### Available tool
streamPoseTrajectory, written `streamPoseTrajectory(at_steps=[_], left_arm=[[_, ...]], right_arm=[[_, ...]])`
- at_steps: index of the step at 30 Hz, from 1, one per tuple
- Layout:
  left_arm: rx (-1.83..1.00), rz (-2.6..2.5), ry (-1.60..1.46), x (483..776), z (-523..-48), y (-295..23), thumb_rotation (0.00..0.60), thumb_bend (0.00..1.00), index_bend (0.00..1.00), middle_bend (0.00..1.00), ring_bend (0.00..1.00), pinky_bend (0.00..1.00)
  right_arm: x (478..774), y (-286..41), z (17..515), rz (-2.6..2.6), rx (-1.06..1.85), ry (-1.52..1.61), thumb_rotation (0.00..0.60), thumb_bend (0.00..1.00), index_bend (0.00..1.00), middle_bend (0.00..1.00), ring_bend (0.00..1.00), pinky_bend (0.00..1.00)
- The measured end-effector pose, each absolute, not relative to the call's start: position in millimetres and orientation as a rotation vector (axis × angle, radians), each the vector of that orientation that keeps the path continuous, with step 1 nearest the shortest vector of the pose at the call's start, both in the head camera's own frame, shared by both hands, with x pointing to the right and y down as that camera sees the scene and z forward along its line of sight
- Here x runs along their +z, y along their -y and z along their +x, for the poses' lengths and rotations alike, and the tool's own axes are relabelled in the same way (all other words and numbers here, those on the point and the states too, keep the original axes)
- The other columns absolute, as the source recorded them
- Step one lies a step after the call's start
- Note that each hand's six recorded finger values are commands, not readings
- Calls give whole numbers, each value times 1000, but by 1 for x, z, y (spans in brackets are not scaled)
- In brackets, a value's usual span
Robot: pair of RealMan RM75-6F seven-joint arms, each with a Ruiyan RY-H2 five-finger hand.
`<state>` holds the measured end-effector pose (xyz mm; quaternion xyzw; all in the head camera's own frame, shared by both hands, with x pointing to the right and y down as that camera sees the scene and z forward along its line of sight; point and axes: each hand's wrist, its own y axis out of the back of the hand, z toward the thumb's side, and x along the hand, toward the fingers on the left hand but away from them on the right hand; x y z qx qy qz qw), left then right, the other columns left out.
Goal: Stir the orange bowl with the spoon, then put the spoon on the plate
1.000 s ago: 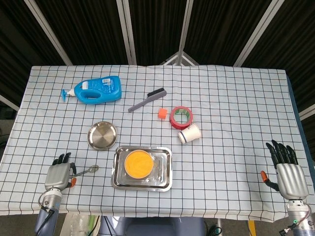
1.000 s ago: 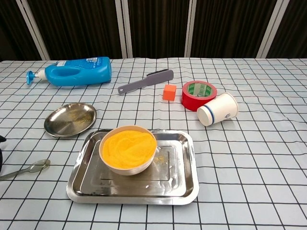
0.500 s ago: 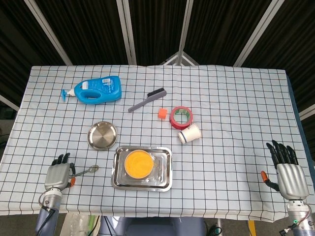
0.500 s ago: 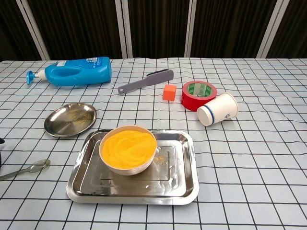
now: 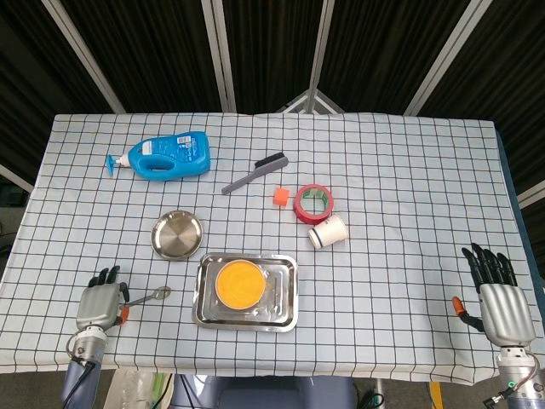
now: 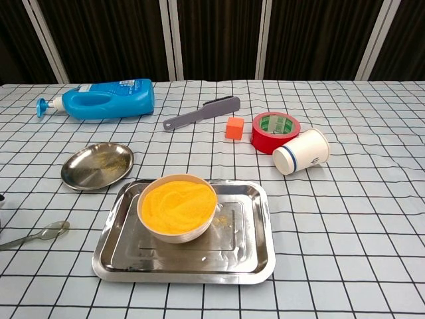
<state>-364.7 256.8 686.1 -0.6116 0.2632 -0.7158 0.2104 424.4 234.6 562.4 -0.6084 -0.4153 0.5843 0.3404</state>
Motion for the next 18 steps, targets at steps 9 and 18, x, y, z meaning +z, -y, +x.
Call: streamPoseTrajectory(at_steps=[9,18], left_arm=[[-1990,-1705,-738,687,-363,-257,600,522,481,36,9,114],[-1985,-1703,-750,686,-362,-256,600,523,471,35,8,115]], right_arm=[[562,-235,425,-1584,1519,1079,600,394,0,0,0,0],[562,-235,425,-1582,1521,1079,600,394,0,0,0,0]])
